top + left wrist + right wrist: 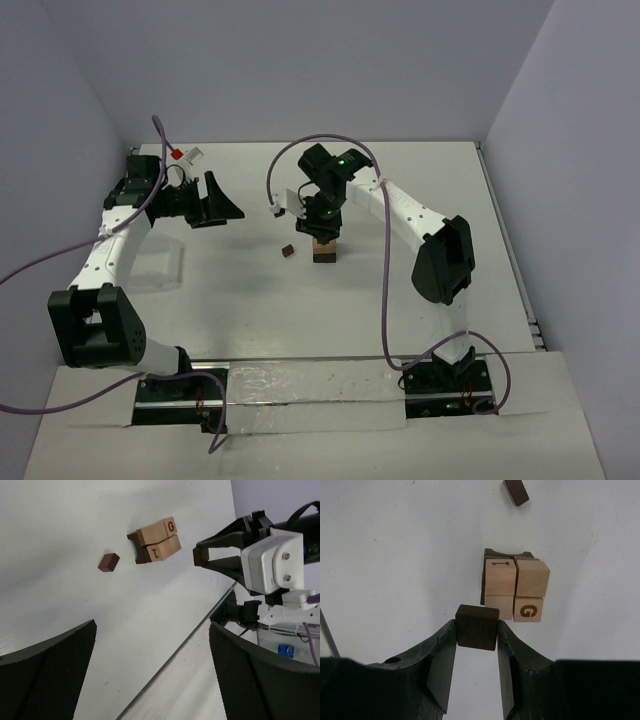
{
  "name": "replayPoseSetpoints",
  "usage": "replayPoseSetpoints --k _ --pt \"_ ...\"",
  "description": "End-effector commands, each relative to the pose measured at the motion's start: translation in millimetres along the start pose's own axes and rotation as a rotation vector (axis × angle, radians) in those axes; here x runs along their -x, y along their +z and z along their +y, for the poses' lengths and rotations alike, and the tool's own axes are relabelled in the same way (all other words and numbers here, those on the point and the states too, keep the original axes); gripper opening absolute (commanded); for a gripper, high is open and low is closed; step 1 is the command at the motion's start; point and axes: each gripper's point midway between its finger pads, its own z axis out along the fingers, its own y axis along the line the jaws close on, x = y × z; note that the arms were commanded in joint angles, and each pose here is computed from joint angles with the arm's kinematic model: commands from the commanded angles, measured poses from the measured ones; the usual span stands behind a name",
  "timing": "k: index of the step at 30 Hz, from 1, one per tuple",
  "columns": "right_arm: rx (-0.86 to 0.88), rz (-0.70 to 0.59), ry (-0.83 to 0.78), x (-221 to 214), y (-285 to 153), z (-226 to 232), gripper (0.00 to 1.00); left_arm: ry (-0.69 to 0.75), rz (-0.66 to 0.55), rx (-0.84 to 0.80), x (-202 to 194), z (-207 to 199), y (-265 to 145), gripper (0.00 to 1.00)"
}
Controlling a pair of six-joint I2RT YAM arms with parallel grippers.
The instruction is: Build the wood block tower
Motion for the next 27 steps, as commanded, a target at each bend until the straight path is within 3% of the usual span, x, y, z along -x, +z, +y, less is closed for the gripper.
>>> replayPoseSetpoints --k 1,27 --pt "-0.049 -0.006 -0.050 -3 -3 -13 0.02 0.047 -0.051 0.017 23 3 -11 0.99" --pt "-0.049 0.009 -0.036 -12 29 -42 0.10 0.014 -0.034 -0.021 26 7 -6 0.99"
